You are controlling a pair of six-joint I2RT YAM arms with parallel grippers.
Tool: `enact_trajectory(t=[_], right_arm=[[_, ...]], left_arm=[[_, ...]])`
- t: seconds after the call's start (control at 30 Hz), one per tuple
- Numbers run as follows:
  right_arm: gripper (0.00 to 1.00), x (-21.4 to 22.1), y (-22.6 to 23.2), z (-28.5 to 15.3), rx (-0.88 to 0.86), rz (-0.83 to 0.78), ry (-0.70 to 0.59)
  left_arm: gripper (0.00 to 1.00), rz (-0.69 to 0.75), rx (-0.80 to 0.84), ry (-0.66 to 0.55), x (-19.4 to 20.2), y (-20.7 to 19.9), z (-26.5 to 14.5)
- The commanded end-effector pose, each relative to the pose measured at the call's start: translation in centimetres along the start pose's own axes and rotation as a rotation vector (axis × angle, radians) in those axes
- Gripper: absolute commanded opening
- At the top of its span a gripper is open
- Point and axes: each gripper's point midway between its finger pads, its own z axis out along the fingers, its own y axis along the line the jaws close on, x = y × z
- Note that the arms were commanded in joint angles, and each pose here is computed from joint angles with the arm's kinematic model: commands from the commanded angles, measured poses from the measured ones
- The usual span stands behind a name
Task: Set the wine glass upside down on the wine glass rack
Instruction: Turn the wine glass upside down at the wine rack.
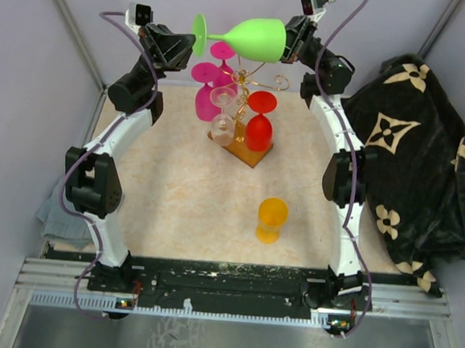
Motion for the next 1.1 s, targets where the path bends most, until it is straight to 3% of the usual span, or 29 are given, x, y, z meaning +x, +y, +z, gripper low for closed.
enact_trajectory(t=[0.0, 0.07, 0.3, 0.53, 0.77, 1.07], right_arm=[[0.00, 0.5, 1.6, 0.7, -0.054, -0.049, 0.002], [0.00, 0.5, 1.4, 0.6, -0.050, -0.042, -0.003], [0.20, 0.4, 1.0, 0.3, -0.022, -0.054, -0.012], [0.28, -1.0, 1.0, -0.9, 0.032, -0.088, -0.038], [0.29, -3.4, 2.0, -2.7, 0.121, -0.165, -0.069], [0.30, -5.5, 1.4, -3.8, 0.465, -0.351, -0.057]], left_arm=[[0.00, -0.062, 0.183, 0.126, 3.3, -5.8, -0.7], [0.00, -0.057, 0.192, 0.129, 3.3, -6.0, -0.5], [0.00, -0.016, 0.209, 0.150, 3.1, -7.3, 0.2], [0.00, 0.014, 0.193, 0.141, 2.5, -8.1, 0.3], [0.00, 0.079, 0.132, 0.124, 0.8, -7.9, 0.2], [0.00, 0.187, -0.147, 0.175, -1.1, -2.7, 0.3]])
